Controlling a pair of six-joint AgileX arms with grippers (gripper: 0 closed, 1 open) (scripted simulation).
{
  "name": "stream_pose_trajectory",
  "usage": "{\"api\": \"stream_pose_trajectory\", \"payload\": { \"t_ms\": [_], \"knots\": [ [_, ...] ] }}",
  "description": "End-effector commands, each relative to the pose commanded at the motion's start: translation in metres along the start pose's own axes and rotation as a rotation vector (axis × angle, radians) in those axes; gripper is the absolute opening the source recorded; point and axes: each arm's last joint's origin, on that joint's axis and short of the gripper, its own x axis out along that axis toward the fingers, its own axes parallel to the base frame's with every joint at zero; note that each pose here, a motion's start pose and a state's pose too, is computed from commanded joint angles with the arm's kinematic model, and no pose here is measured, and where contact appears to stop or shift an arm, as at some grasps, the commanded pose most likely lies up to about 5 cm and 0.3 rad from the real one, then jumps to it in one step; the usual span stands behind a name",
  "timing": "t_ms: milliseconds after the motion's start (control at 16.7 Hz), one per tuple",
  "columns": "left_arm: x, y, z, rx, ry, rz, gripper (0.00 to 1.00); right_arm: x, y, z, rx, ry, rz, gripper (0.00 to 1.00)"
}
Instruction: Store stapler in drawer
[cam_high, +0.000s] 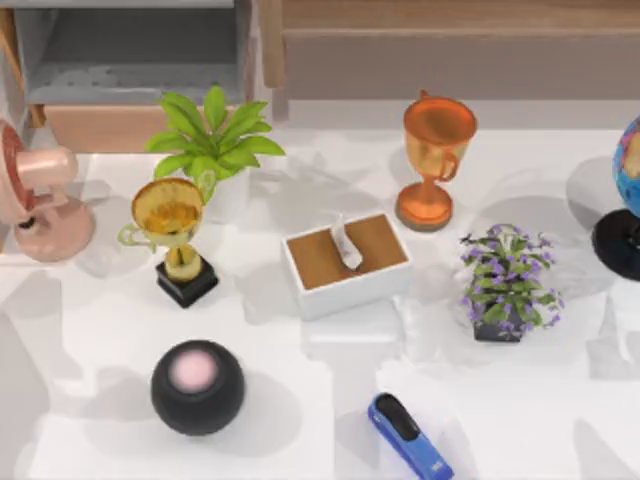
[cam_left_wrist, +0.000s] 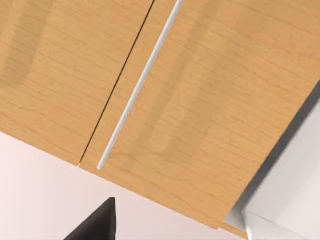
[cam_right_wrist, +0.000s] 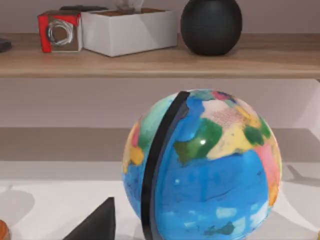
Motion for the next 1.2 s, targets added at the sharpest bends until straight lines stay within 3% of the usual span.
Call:
{"api": "stream_pose_trajectory", "payload": {
  "t_ms": [300,540,1020,1200],
  "knots": [
    [-0.009,0.004,0.041,-0.395,0.047,-0.054,1.00,0.000,0.000,0.000,0.000,0.000,0.000,1.00],
    [-0.026,0.003,0.078,-0.648,0.073,-0.081,1.00,0.000,0.000,0.000,0.000,0.000,0.000,1.00],
    [-0.081,0.013,0.135,-1.065,0.025,0.046,1.00,0.000,0.000,0.000,0.000,0.000,0.000,1.00],
    [-0.096,0.010,0.148,-1.268,0.014,0.055,1.00,0.000,0.000,0.000,0.000,0.000,0.000,1.00]
  ]
}}
